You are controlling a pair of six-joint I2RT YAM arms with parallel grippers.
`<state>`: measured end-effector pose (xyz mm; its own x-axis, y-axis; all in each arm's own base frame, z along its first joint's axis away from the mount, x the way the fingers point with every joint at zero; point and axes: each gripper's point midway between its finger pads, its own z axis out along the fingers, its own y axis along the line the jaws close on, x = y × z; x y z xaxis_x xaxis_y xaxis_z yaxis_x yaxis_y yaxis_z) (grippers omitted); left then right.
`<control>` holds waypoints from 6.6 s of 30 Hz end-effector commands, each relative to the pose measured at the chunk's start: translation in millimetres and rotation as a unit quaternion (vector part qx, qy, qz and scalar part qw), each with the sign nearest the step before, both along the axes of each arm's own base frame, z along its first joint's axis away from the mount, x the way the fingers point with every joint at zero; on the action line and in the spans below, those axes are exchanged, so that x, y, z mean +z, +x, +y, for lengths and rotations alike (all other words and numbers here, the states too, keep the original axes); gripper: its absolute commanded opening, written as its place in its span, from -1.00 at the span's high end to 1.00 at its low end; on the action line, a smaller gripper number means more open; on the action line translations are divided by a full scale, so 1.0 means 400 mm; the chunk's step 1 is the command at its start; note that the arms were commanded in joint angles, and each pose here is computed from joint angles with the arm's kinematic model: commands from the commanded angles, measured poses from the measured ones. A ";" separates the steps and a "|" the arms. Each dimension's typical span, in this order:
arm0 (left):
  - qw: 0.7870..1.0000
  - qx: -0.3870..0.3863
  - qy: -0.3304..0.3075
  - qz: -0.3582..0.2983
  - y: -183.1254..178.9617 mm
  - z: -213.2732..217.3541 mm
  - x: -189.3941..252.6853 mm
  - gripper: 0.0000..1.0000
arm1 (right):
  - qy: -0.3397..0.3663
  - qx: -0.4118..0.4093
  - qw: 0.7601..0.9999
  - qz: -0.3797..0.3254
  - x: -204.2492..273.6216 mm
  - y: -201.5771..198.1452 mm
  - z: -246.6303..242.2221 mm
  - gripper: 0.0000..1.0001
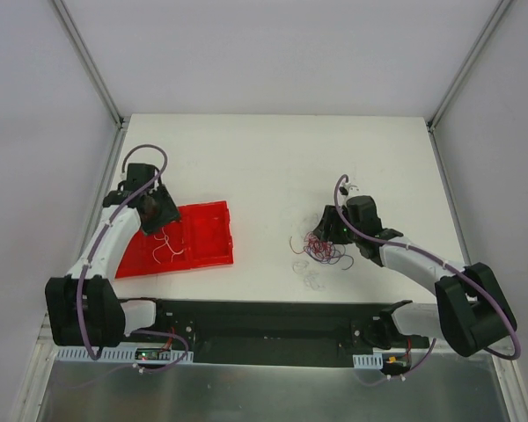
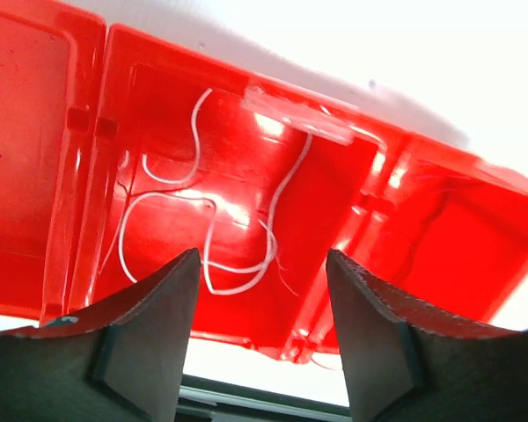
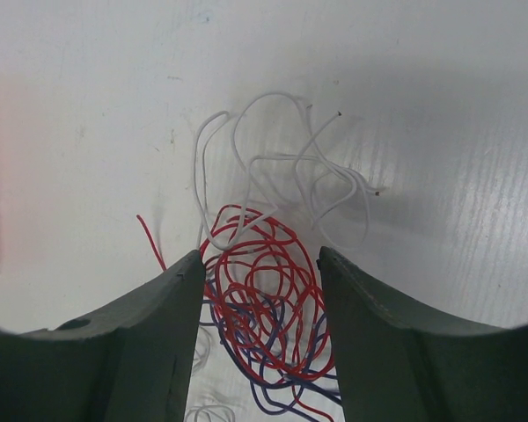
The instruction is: Untangle the cables
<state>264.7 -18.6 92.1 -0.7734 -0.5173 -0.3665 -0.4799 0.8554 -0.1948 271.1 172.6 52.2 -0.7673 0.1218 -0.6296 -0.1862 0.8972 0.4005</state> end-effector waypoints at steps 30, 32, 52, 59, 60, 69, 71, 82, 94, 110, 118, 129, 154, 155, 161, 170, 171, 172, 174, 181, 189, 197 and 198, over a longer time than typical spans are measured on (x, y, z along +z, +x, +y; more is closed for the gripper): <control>0.831 -0.519 -0.200 -0.009 -0.179 -0.945 -0.035 -0.13 | -0.020 -0.026 0.998 0.054 0.009 -0.129 -0.066 -0.29; 0.825 -0.527 -0.206 0.000 -0.189 -0.948 -0.045 -0.11 | -0.027 -0.029 0.998 0.046 0.013 -0.135 -0.079 -0.29; 0.808 -0.549 -0.214 0.020 -0.233 -0.940 -0.068 1.00 | 0.040 0.163 0.984 0.052 0.060 -0.316 0.077 -0.36; 0.806 -0.549 -0.224 0.007 -0.242 -0.929 -0.034 1.00 | 0.023 0.185 0.981 0.060 0.009 -0.316 0.111 -0.24; 0.804 -0.550 -0.226 0.003 -0.242 -0.930 -0.025 1.00 | 0.031 0.187 0.980 0.066 0.003 -0.322 0.117 -0.21; 0.802 -0.545 -0.241 -0.031 -0.240 -0.919 0.048 1.00 | 0.042 0.167 0.983 0.060 -0.030 -0.331 0.116 0.27; 0.800 -0.545 -0.245 -0.052 -0.236 -0.914 0.088 1.00 | 0.033 0.138 0.989 0.045 -0.025 -0.304 0.107 0.58; 0.804 -0.538 -0.184 -0.174 -0.188 -0.811 0.289 1.00 | -0.026 0.009 0.999 -0.040 0.051 -0.184 0.026 0.97; 0.805 -0.493 -0.115 -0.309 -0.123 -0.687 0.535 1.00 | -0.066 -0.010 0.996 -0.062 0.083 -0.134 0.008 0.79; 0.785 -0.463 -0.076 -0.404 -0.111 -0.613 0.718 1.00 | -0.022 0.134 0.980 -0.143 0.243 -0.145 0.086 -0.18; 0.782 -0.476 -0.085 -0.393 -0.120 -0.624 0.706 1.00 | 0.054 0.276 0.931 -0.232 0.463 -0.206 0.139 -0.61; 0.786 -0.489 -0.106 -0.362 -0.138 -0.643 0.663 1.00 | 0.119 0.339 0.886 -0.293 0.608 -0.174 0.235 -0.65; 0.820 -0.444 -0.091 -0.349 -0.136 -0.564 0.543 -0.57 | 0.149 0.326 0.909 -0.212 0.563 -0.205 0.235 1.00; 0.807 -0.460 -0.099 -0.358 -0.143 -0.575 0.548 -0.58 | 0.151 0.336 0.907 -0.203 0.564 -0.215 0.237 1.00; 0.666 -0.592 -0.214 -0.400 -0.240 -0.701 0.591 -0.59 | 0.163 0.375 0.893 -0.187 0.586 -0.275 0.230 1.00; 0.570 -0.674 -0.293 -0.368 -0.307 -0.774 0.585 -0.33 | 0.173 0.394 0.880 -0.200 0.618 -0.312 0.218 1.00; 0.563 -0.680 -0.302 -0.360 -0.315 -0.779 0.584 -0.24 | 0.174 0.393 0.880 -0.201 0.620 -0.311 0.218 1.00; 0.563 -0.681 -0.309 -0.351 -0.317 -0.782 0.577 -0.14 | 0.175 0.389 0.881 -0.202 0.624 -0.310 0.216 1.00; 0.557 -0.688 -0.322 -0.335 -0.330 -0.784 0.561 0.00 | 0.173 0.377 0.885 -0.211 0.633 -0.302 0.213 1.00; 0.570 -0.685 -0.321 -0.320 -0.339 -0.772 0.520 0.64 | 0.141 0.285 0.914 -0.253 0.670 -0.222 0.178 1.00; 0.597 -0.680 -0.312 -0.289 -0.344 -0.754 0.447 1.00 | 0.120 0.086 0.949 -0.280 0.731 -0.056 0.075 1.00; 0.670 -0.649 -0.273 -0.234 -0.298 -0.744 0.326 1.00 | 0.131 -0.019 0.941 -0.311 0.856 0.079 0.004 1.00; 0.674 -0.648 -0.274 -0.225 -0.298 -0.745 0.312 1.00 | 0.134 -0.023 0.939 -0.315 0.868 0.094 0.005 1.00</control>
